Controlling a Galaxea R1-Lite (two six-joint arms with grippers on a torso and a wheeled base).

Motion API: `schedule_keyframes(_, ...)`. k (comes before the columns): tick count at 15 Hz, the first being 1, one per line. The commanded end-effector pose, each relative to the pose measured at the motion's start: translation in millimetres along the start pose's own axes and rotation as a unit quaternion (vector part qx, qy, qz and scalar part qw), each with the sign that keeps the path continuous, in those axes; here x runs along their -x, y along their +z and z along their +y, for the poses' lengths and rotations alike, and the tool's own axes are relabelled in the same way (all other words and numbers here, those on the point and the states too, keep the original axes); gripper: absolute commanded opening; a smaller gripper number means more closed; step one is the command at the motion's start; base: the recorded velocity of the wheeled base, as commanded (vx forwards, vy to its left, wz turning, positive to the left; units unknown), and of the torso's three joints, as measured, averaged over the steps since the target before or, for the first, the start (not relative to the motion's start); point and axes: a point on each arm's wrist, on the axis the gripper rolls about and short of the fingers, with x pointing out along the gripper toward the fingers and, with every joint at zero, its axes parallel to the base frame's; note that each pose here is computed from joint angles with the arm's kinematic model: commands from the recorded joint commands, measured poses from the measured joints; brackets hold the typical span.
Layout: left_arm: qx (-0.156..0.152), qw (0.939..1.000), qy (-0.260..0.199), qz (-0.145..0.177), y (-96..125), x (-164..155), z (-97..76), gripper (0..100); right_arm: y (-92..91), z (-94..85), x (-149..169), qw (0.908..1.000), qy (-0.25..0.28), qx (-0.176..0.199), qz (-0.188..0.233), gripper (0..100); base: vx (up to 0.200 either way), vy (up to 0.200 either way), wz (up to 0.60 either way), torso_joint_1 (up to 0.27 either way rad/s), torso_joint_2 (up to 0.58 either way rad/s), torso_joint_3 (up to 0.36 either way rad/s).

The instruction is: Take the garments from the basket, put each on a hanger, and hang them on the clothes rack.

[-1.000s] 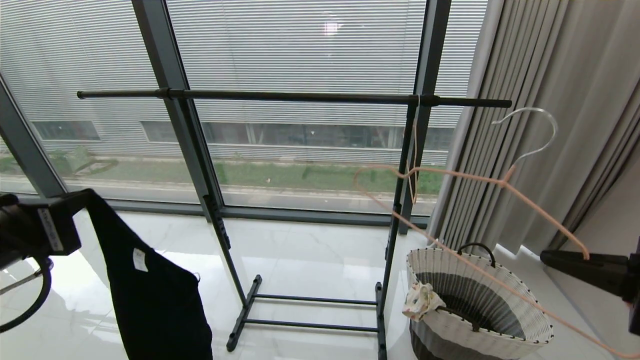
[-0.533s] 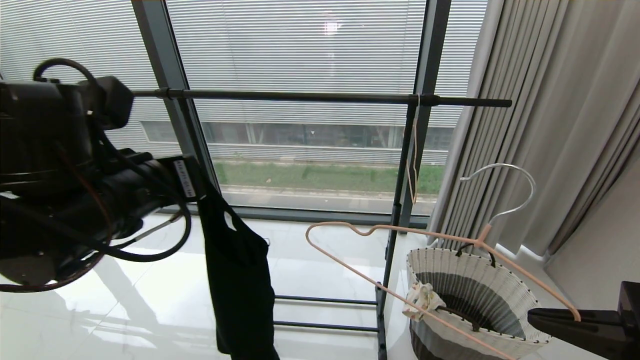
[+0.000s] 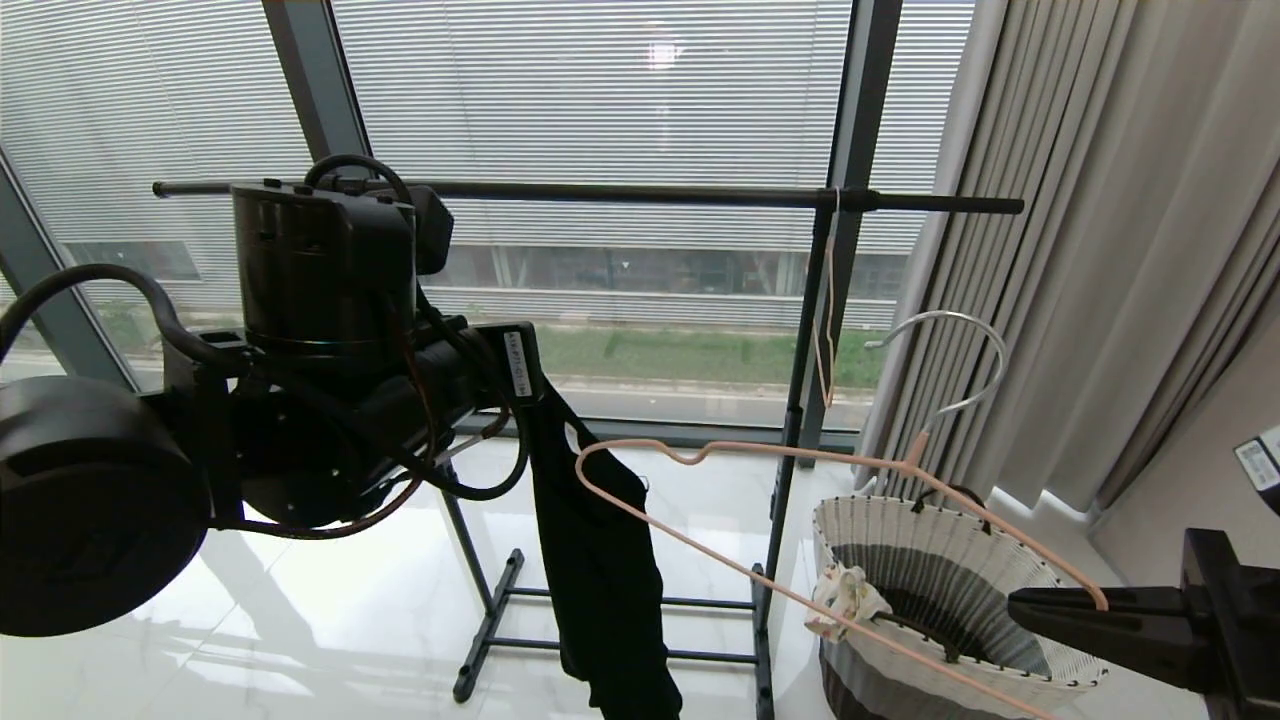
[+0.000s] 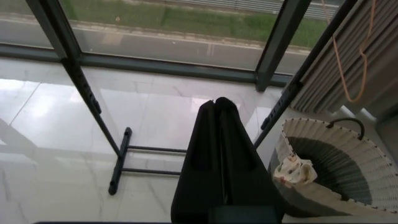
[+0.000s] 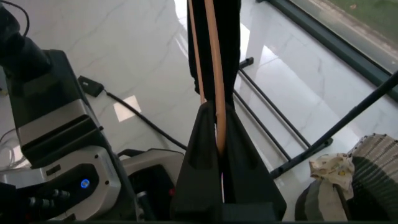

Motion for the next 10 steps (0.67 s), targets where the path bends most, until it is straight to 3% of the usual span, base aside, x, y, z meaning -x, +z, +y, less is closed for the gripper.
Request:
schedule_keyframes(1, -0.005, 1.0, -0.004, 0.007, -4.0, -4.5, -5.6, 0, 3.8, -13.5, -20.5, 0.9999, 0.002, -0.007, 0.013, 0, 0.0, 0.0, 0.0, 0.0, 0.0, 0.0)
schedule_keyframes(6, -0.004, 0.9999, -0.015, 0.003, -3.9, -2.2, -11.2, 0, 8.2, -26.4, -38.6, 0.9998, -0.012, -0.006, 0.015, 0, 0.0, 0.0, 0.0, 0.0, 0.0, 0.0)
schedule_keyframes(10, -0.011, 0.9998, 0.013, 0.01, -11.8, -15.4, -11.6, 0, 14.5, -20.1, -43.3, 0.9999, 0.009, 0.005, 0.009, 0, 0.0, 0.0, 0.0, 0.0, 0.0, 0.0)
